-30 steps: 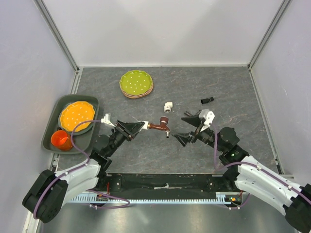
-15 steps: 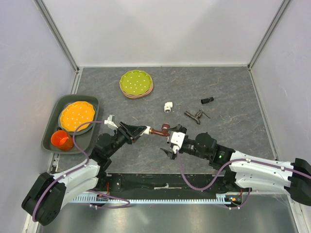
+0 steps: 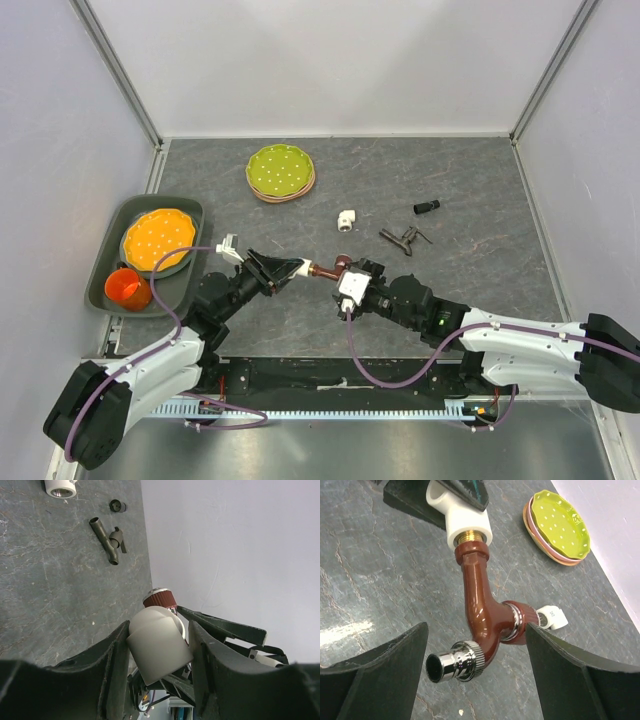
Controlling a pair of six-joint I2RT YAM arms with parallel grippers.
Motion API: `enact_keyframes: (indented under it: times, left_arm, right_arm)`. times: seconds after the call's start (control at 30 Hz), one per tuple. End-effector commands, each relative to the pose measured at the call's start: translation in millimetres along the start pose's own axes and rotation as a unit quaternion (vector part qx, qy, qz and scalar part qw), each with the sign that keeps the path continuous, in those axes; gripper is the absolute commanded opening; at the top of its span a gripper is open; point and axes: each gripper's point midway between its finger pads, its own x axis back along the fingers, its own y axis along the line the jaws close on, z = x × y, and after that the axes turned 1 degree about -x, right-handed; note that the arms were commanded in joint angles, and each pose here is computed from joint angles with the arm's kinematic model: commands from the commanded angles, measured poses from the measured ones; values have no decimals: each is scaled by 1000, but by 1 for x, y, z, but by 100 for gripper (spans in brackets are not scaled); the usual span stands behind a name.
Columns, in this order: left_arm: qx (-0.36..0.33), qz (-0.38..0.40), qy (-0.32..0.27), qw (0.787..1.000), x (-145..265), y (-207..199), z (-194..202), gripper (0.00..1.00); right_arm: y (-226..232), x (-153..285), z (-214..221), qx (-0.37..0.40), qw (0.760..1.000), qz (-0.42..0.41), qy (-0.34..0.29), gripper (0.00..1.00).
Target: Install the water faucets
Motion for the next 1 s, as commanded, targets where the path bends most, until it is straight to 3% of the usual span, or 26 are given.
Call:
enact_keyframes:
  times: [0.0, 0.13, 0.27, 0.53, 0.73, 0.87, 0.97]
  left_arm:
    - [-13, 65, 8, 998, -1, -42, -3, 2]
    - [-18, 71, 16, 997, -2, -46, -1, 2]
    - [-24, 75, 21, 997, -2, -48, 0, 2]
    - [-49, 89, 29, 994, -1, -54, 3, 2]
    - [-101, 115, 20, 988, 4, -61, 2, 2]
    - [-149, 141, 2, 979, 10, -69, -1, 2]
    - [-183, 156, -14, 971, 16, -71, -3, 2]
  right_arm:
    - [-17, -1, -34, -10, 998, 36, -57, 84]
    - [-20, 0, -39, -17, 996, 44, -71, 74]
    - [-19, 0, -38, -24, 996, 42, -69, 55]
    - [-17, -1, -40, -45, 996, 37, -68, 35]
    - [-14, -3, -44, -89, 994, 30, -63, 10]
    - [-16, -6, -51, -144, 987, 24, -70, 0]
    - [-24, -8, -56, -203, 976, 14, -80, 0]
